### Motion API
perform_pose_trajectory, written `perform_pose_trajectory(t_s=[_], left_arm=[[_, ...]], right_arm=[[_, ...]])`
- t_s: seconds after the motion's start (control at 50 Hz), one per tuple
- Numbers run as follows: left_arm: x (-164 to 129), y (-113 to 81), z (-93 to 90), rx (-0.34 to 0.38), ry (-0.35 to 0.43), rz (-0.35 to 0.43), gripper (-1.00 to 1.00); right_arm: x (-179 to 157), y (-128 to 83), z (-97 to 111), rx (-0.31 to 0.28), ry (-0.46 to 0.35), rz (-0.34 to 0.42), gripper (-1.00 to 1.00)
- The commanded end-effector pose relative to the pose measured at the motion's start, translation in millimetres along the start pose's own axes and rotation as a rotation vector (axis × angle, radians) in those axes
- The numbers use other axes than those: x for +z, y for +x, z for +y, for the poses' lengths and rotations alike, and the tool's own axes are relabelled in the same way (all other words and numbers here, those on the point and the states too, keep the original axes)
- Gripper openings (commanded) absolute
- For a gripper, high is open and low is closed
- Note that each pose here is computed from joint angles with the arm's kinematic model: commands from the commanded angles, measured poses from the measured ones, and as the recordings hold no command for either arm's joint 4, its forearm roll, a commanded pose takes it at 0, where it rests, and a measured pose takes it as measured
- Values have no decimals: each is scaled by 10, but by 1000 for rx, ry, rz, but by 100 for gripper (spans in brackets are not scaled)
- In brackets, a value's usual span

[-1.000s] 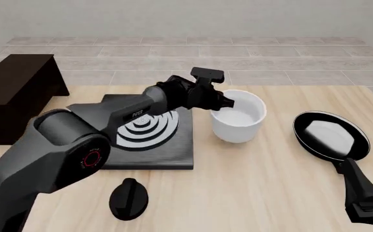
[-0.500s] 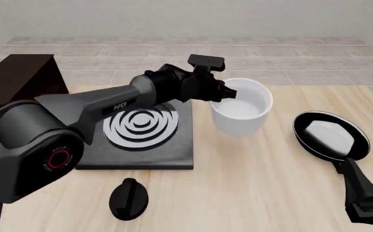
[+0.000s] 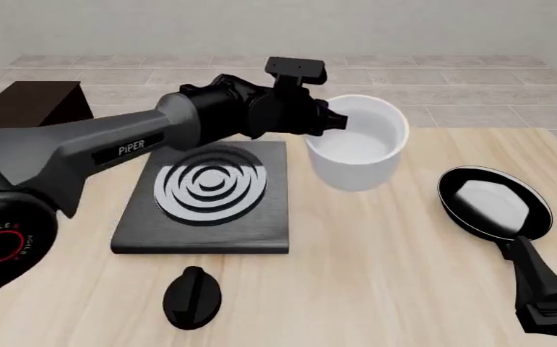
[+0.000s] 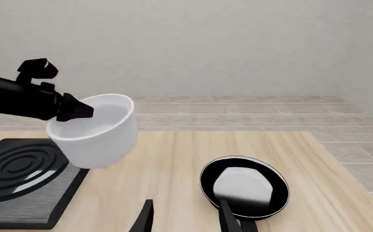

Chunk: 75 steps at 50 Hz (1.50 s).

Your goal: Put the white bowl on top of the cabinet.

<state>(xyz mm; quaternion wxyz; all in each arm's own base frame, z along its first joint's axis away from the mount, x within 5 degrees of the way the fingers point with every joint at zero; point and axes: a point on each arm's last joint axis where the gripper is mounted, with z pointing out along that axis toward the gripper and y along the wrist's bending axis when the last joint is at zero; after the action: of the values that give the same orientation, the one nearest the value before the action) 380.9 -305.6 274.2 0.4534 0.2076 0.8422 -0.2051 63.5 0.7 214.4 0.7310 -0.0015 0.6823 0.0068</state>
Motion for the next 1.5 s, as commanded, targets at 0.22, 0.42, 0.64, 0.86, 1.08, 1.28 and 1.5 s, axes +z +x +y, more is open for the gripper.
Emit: perform_pose_trajectory(t_s=[0.22, 0.42, 0.64, 0.86, 1.08, 1.28, 1.5], left_arm=[[-381, -122, 160, -27, -15, -56, -100], [-510, -182, 322, -20, -48, -68, -100], [-605, -263, 479, -23, -80, -83, -100], [-668, -340, 670, -41, -119, -98, -100], [-710, -352, 872, -62, -159, -106, -100], [-841, -403, 1080, -74, -205, -121, -100], [-959, -432, 1288, -102, -249, -141, -100]], right_arm=[[0, 0, 0, 0, 0, 0, 100], [0, 0, 0, 0, 0, 0, 100], [0, 0, 0, 0, 0, 0, 100], [0, 0, 0, 0, 0, 0, 100], [0, 0, 0, 0, 0, 0, 100], [-1, 0, 0, 0, 0, 0, 100], [0, 0, 0, 0, 0, 0, 100]])
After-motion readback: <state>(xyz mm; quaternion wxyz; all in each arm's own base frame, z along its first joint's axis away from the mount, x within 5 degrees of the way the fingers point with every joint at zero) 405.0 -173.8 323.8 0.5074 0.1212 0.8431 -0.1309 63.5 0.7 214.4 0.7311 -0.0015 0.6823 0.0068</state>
